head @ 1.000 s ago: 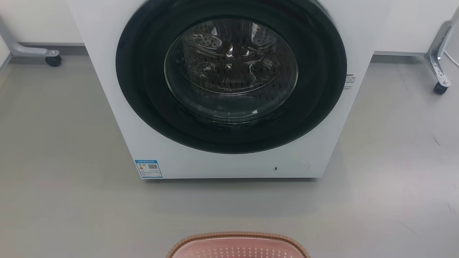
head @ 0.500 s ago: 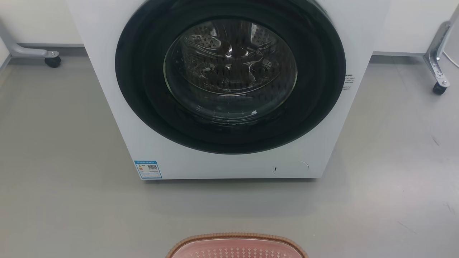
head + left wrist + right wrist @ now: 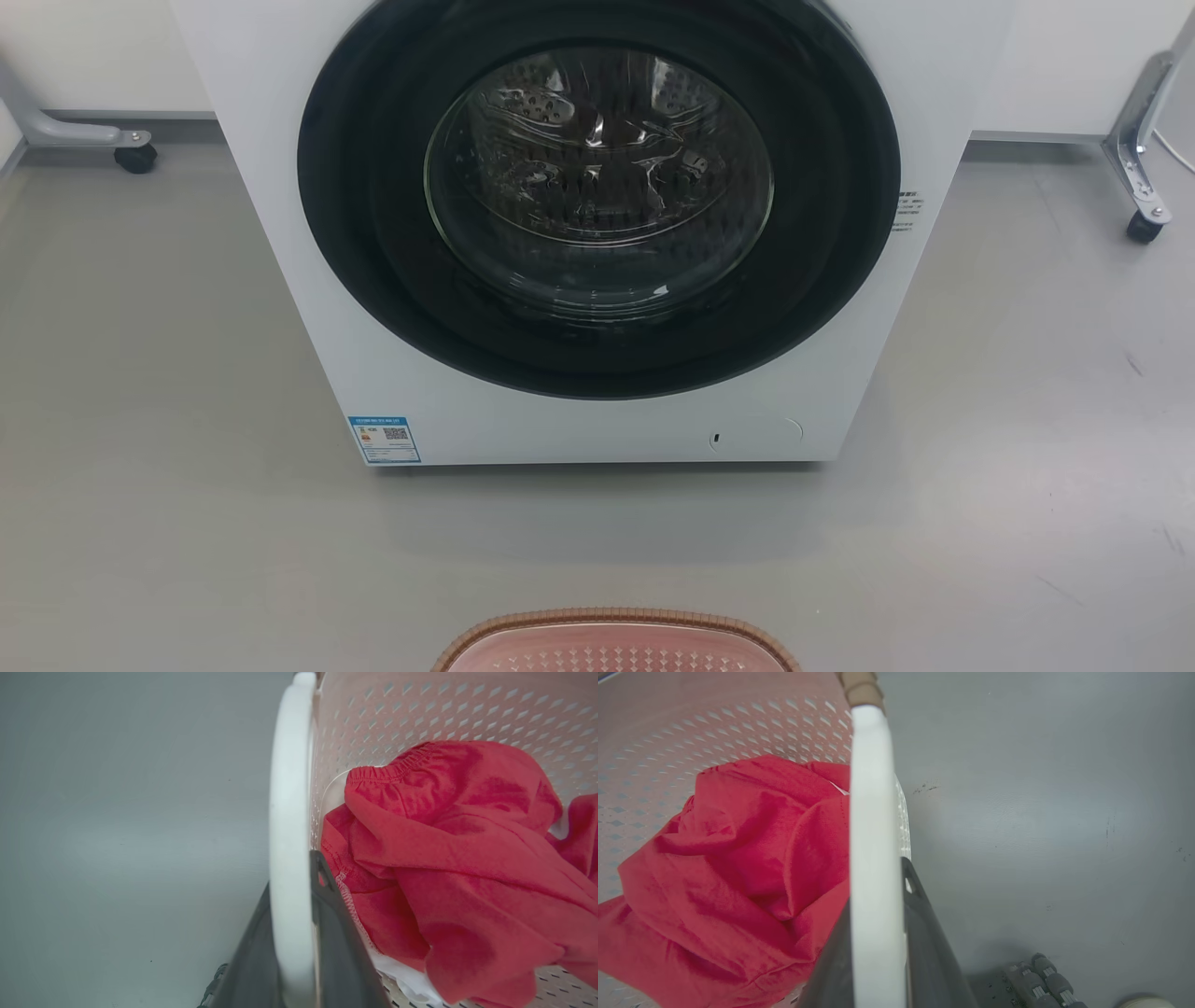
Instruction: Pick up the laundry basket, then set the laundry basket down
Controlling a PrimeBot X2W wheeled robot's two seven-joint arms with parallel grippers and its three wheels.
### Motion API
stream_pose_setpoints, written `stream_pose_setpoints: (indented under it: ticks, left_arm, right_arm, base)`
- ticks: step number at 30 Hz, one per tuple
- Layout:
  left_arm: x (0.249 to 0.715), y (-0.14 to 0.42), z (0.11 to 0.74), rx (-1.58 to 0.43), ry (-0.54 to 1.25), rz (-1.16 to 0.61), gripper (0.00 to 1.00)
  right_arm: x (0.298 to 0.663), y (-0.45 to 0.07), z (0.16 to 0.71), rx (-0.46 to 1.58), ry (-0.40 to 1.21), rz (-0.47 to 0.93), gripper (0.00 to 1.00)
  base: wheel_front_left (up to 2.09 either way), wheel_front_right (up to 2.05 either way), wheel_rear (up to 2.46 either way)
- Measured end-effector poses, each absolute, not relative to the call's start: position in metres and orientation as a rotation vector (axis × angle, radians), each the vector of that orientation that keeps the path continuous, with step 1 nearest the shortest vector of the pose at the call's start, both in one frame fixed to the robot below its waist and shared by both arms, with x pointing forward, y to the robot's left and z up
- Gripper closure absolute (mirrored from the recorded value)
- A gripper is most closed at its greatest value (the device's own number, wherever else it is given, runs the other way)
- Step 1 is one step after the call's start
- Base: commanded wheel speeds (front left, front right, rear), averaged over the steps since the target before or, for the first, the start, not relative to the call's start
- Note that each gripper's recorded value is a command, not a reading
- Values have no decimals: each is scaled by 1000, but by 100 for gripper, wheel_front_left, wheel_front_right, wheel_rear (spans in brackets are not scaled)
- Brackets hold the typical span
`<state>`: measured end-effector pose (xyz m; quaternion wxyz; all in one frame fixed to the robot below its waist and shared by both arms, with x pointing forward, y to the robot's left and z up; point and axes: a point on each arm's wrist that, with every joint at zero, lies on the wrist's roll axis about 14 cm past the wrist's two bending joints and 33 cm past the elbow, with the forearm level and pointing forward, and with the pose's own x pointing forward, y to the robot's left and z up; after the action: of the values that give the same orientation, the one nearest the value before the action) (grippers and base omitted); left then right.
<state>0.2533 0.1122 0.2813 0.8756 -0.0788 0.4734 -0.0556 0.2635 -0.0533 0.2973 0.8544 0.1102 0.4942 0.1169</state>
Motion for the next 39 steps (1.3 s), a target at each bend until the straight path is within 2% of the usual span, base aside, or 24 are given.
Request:
stream_pose_setpoints:
  ticks: [28,34,39]
  left_arm:
    - [252,110,272,-155,1028,-122,100]
    - [273,107,272,-156,1019,-131,100]
    - [302,104,274,-162,994,-134,100]
  right_arm:
    - [272,-54,292,242,1053,236,100]
    - [296,-57,292,240,1036,226,100]
    - [329,-62,294,221,1001,214,100]
  base:
    - [0,0,0]
    - [0,0,0]
    - [0,0,0]
